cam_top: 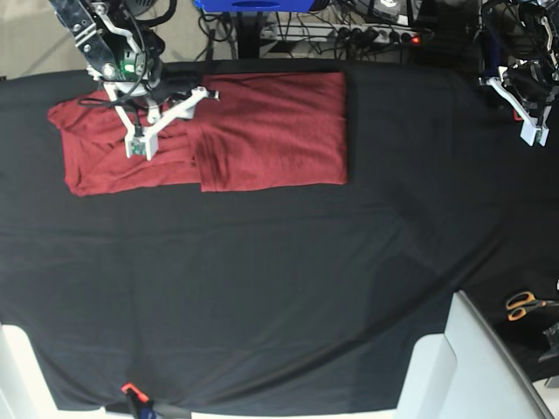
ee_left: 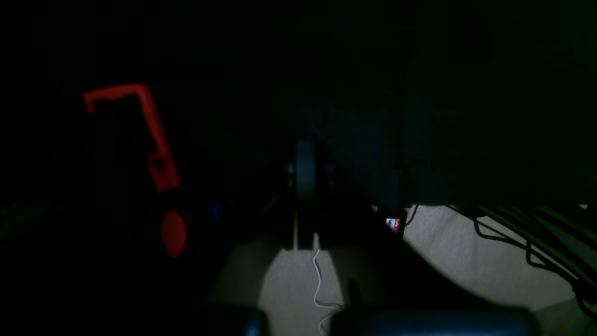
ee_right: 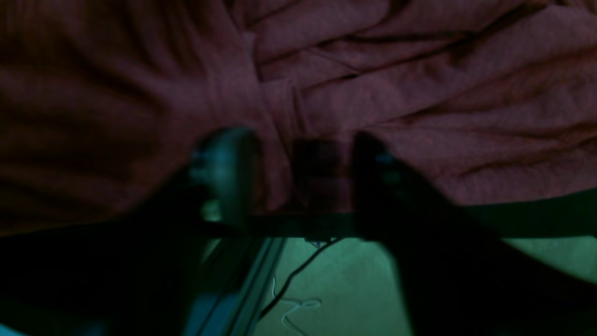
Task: Fold the T-shirt properly
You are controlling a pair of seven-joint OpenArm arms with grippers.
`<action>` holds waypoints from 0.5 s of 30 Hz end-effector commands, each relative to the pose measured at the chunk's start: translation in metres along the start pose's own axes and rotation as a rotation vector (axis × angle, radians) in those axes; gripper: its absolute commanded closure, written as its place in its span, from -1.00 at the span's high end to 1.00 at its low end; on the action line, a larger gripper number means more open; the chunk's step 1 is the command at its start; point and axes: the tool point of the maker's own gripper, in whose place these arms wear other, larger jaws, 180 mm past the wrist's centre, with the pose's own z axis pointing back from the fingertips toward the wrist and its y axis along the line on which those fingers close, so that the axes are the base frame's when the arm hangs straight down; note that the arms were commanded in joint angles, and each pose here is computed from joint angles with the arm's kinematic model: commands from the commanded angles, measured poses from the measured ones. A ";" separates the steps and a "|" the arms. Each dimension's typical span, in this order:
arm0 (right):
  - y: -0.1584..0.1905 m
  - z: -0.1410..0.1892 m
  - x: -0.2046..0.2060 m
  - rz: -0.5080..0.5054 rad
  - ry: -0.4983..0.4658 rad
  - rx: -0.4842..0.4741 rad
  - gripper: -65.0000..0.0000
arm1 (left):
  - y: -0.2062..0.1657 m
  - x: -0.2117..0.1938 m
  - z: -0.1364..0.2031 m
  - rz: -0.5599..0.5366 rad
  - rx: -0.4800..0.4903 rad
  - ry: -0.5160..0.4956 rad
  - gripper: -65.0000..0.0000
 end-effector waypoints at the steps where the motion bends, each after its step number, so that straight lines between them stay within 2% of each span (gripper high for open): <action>1: 0.000 0.002 0.005 -0.001 -0.021 0.002 -0.47 | 0.007 0.010 0.007 -0.022 0.012 -0.027 -1.00; 4: -0.003 0.003 -0.008 -0.005 0.005 -0.003 -1.00 | 0.007 0.010 0.007 -0.022 0.012 -0.027 -1.00; 11: -0.007 0.006 -0.027 -0.012 0.040 -0.013 -0.98 | 0.007 0.011 0.007 -0.022 0.012 -0.028 -1.00; 15: 0.002 0.015 -0.010 -0.015 -0.009 0.015 -0.98 | 0.007 0.011 0.007 -0.022 0.012 -0.028 -1.00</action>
